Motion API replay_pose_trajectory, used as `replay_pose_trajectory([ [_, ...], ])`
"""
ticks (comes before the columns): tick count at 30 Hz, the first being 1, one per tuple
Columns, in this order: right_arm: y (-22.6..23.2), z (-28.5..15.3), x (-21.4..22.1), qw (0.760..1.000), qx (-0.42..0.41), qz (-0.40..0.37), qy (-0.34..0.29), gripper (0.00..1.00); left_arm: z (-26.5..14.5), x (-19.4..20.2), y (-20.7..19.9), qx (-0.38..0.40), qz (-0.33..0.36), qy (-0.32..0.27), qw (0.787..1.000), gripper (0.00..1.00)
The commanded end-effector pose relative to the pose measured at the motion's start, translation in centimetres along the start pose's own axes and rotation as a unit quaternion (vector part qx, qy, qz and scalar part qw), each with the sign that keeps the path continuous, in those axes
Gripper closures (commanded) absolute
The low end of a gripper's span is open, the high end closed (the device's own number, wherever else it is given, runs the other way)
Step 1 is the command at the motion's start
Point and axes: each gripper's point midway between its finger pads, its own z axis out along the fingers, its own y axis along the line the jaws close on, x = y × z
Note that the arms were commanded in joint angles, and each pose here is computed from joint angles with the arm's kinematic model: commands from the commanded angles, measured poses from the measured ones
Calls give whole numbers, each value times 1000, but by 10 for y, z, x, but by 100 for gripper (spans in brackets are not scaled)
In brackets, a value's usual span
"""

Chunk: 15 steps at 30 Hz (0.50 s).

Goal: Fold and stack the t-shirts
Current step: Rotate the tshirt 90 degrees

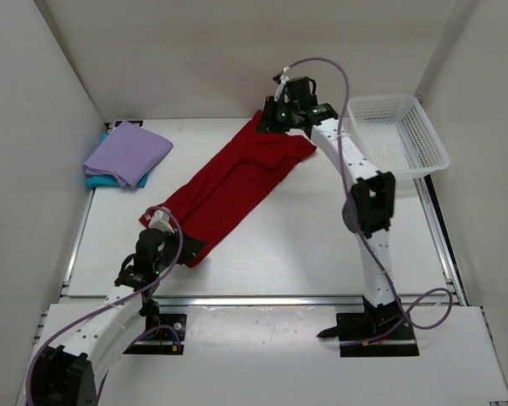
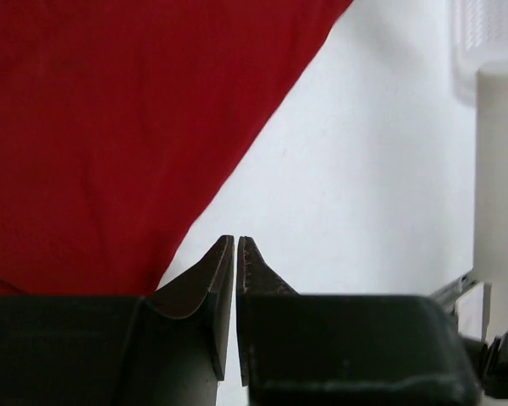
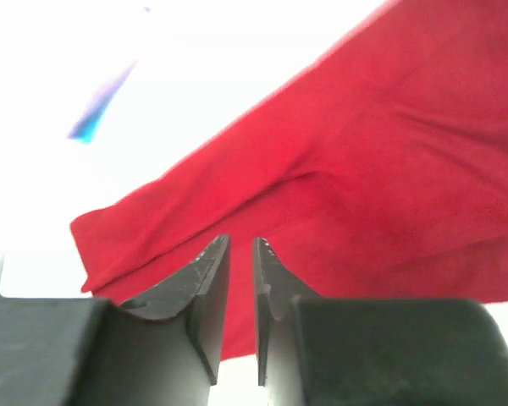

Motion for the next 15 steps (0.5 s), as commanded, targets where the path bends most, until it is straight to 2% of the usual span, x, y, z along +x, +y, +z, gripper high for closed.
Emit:
replay_pose_trajectory([
  [1, 71, -93, 6, 996, 9, -87, -8, 86, 1, 19, 9, -12, 6, 22, 1000, 82],
  [2, 52, -79, 54, 996, 22, -77, 28, 88, 1, 19, 2, 4, 12, 21, 1000, 82],
  [3, 83, -117, 26, 994, -15, -98, -55, 86, 1, 19, -3, 13, 18, 23, 999, 81],
  [4, 71, -141, 47, 994, -18, -74, -74, 86, 1, 18, -6, 17, 24, 21, 999, 81],
  [5, 41, -141, 94, 998, -5, -36, -42, 83, 1, 18, -7, 16, 30, 26, 999, 81],
  [6, 61, -176, 75, 991, -35, -52, -117, 77, 0, 17, -12, 25, 37, 30, 999, 81],
  [7, 52, -187, 101, 990, -38, -38, -129, 74, 0, 12, -16, 27, 42, 24, 998, 81],
  [8, 44, -178, 137, 994, -34, -21, -102, 72, 0, 10, -18, 29, 45, 22, 998, 81],
  [10, 53, -168, 168, 995, -50, -10, -90, 70, 0, -2, -23, 32, 50, 12, 998, 81],
  [12, 60, -147, 202, 995, -71, 29, -58, 64, -4, -10, -24, 22, 60, 12, 998, 80],
  [14, 83, -114, 236, 995, -97, 33, -16, 62, -12, -28, -31, 25, 68, -9, 997, 80],
  [15, 98, -104, 237, 994, -102, 26, -19, 61, -15, -37, -32, 26, 65, -24, 997, 79],
])
